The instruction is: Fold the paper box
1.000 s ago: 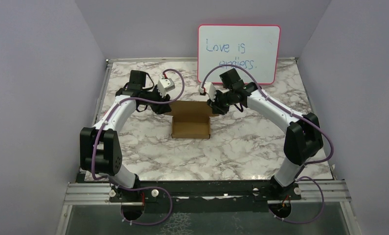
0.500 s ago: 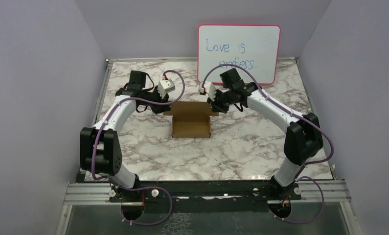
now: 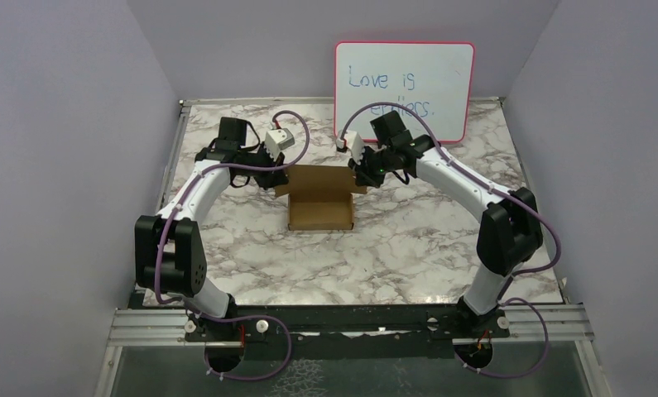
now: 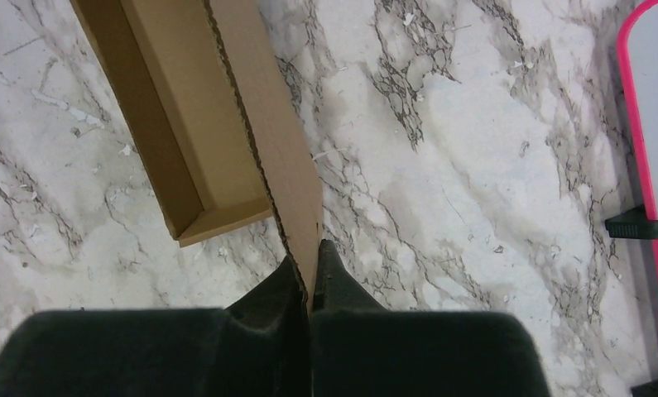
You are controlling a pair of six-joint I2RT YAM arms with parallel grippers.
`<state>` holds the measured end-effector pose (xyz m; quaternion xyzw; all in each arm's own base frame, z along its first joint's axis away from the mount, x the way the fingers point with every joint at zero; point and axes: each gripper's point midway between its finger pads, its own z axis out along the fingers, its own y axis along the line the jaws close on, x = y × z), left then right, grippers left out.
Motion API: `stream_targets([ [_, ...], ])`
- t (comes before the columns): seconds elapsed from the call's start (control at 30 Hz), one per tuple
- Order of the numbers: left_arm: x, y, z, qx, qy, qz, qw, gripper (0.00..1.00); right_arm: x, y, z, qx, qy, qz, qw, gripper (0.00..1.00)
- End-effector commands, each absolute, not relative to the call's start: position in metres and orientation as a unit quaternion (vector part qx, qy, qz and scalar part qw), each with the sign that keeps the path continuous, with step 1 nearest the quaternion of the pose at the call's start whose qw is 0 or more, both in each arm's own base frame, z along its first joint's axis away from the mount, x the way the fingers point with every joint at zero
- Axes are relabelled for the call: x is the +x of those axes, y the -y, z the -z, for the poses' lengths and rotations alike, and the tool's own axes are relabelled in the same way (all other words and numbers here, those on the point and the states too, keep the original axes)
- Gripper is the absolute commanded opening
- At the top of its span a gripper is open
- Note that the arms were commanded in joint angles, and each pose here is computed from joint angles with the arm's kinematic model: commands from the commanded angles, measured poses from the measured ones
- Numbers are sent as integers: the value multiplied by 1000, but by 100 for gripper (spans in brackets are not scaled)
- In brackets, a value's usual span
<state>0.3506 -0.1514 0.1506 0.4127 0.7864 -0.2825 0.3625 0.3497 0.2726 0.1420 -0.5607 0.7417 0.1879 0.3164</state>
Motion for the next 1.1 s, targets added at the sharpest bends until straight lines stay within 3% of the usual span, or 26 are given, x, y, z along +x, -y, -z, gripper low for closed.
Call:
stream_targets([
  [0.0,361,149,-168,387,-795,258,389,6,365,-285,-160,-537,-740,-197,354,1],
  [0.77,371,141,-162,178,-874,211,401,0,389,-283,-153,-387,-824,-123,396,1],
  [1.07,380,137,-164,39,-882,209,421,0,388,-285,-153,-253,-872,-121,401,1],
])
